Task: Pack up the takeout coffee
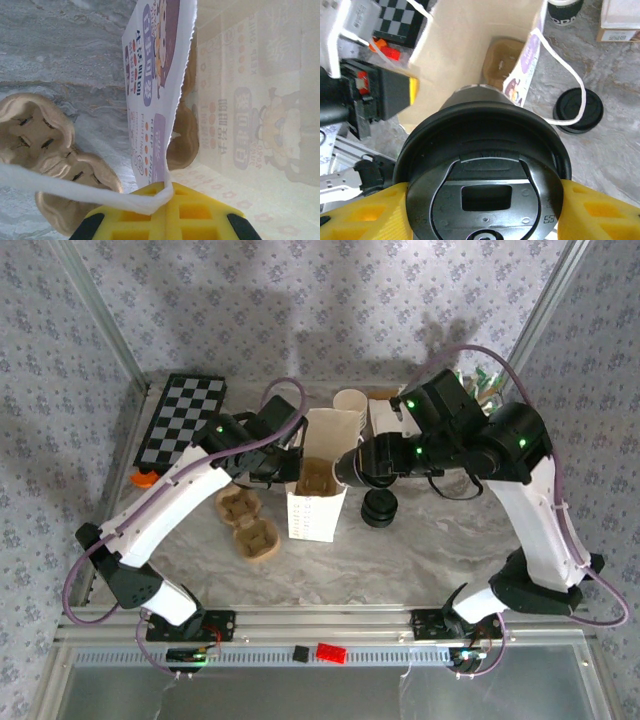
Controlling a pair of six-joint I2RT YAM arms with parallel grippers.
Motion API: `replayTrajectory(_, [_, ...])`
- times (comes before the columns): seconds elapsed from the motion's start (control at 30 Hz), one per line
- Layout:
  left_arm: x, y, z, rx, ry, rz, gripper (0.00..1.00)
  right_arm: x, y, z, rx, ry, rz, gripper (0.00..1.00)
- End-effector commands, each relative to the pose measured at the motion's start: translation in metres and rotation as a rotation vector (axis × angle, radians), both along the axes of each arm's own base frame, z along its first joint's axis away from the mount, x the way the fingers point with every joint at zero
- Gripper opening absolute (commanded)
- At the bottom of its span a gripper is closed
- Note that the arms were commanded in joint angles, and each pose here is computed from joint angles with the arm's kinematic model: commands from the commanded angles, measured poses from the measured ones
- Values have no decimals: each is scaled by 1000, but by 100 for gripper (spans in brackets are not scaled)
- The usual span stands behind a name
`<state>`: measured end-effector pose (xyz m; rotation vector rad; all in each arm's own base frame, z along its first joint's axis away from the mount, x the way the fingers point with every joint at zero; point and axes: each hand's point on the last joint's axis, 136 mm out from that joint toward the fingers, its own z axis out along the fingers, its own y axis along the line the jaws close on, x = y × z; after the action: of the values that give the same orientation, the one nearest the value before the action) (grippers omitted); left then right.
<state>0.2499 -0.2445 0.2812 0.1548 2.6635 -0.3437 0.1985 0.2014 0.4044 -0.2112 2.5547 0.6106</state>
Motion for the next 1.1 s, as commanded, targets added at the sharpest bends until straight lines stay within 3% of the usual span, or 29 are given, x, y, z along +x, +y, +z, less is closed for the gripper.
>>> replayTrajectory(0.0, [-4,-3,18,-71,-28,20,0,-24,-18,-19,-78,155,-25,57])
replayTrajectory(0.57, [-3,-30,31,-357,-22,162,0,9,19,-61,-236,226,-34,54])
replayTrajectory(1.07, [-4,-28,19,-321,-37,231,0,16,24,-112,-452,288,-20,53])
